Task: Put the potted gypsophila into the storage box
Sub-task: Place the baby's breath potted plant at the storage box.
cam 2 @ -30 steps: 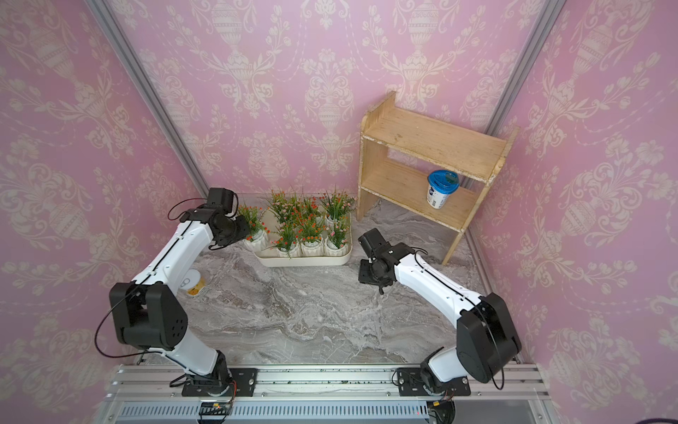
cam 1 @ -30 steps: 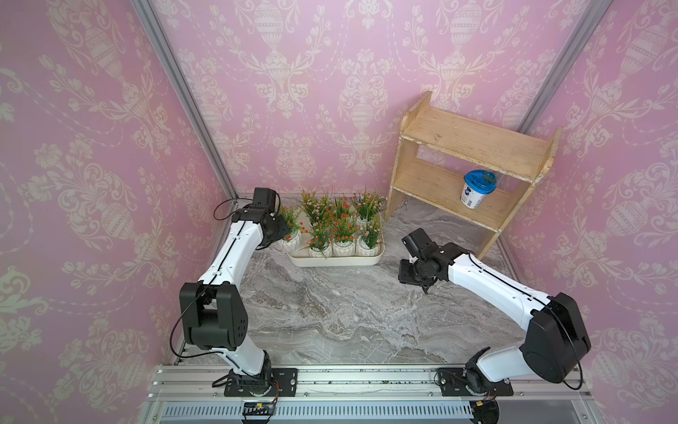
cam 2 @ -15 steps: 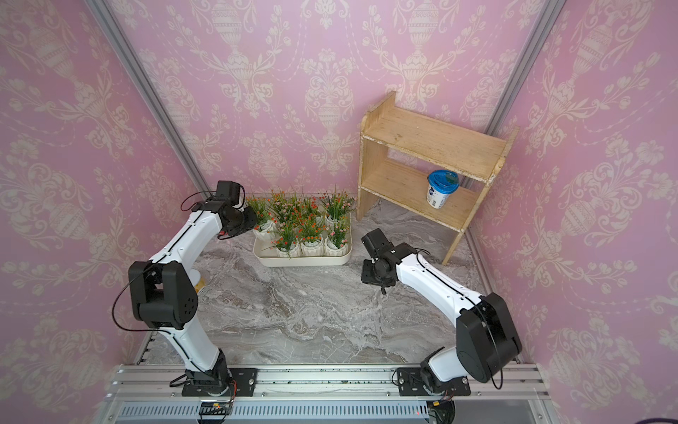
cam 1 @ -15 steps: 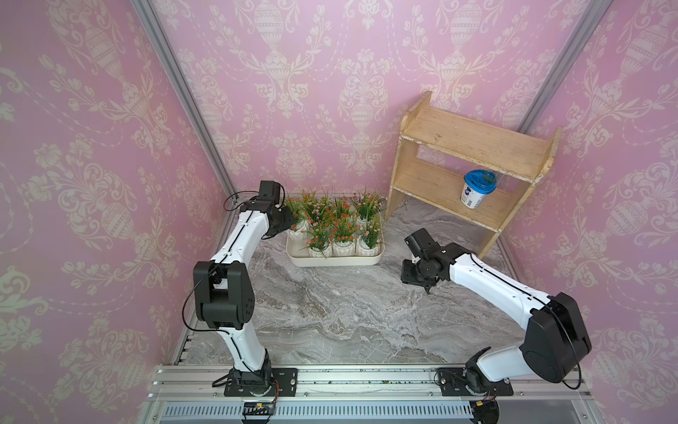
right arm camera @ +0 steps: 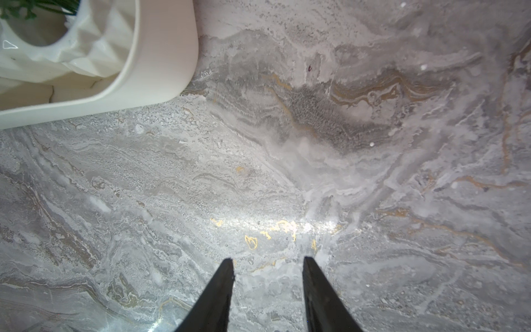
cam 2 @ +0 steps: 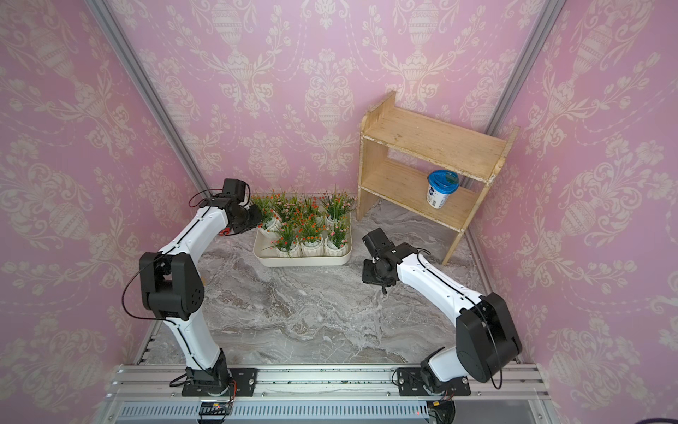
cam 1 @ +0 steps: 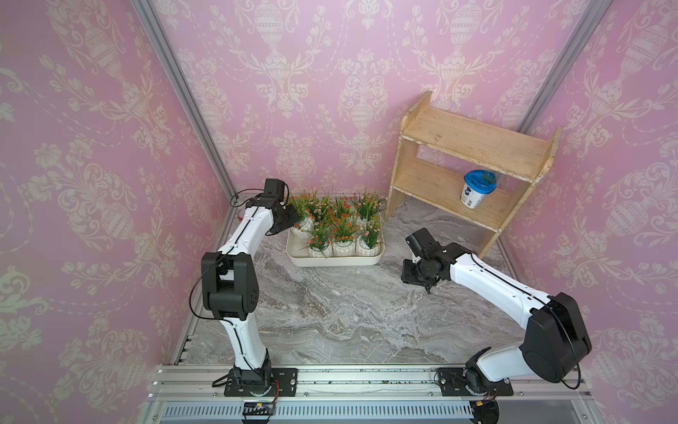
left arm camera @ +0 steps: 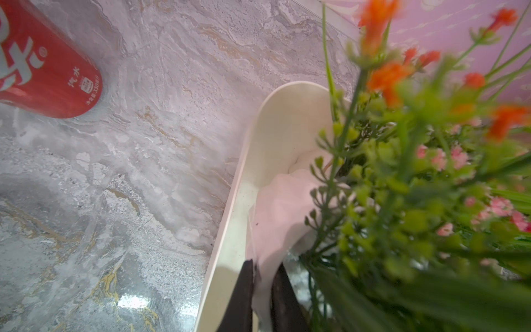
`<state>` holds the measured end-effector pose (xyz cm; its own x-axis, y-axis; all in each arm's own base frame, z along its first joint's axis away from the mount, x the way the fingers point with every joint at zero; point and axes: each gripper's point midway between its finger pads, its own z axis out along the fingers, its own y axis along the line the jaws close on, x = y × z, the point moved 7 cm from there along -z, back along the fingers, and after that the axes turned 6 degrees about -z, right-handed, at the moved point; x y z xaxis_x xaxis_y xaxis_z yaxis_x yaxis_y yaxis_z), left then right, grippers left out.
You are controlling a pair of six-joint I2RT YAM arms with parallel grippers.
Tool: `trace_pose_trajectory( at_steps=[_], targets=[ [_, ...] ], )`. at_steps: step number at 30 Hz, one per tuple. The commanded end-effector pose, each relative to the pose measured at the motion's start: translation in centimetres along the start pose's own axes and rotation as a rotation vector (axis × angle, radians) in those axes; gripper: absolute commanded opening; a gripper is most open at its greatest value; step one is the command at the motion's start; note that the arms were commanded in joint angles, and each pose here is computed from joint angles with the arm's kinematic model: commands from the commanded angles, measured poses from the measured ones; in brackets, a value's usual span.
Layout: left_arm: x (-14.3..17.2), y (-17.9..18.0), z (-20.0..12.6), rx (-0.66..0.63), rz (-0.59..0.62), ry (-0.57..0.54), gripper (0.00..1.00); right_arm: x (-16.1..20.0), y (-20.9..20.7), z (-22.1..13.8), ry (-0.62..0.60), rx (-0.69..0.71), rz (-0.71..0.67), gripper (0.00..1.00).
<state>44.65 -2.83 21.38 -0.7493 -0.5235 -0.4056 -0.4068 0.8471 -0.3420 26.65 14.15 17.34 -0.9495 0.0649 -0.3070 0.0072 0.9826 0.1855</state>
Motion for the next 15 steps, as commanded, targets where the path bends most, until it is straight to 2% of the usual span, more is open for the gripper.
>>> trace_pose_trajectory(
  at_steps=[1, 15],
  targets=[
    [-0.2, -0.9, 0.3, 0.005, 0.042, -0.002, 0.0, 0.3, -0.3, 0.5, 0.015, -0.001, -0.004, 0.42],
    [0.2, 0.0, -1.7, -0.058, 0.085, -0.02, 0.0, 0.4, -0.3, 0.1, 0.007, -0.012, -0.002, 0.42]
  ],
)
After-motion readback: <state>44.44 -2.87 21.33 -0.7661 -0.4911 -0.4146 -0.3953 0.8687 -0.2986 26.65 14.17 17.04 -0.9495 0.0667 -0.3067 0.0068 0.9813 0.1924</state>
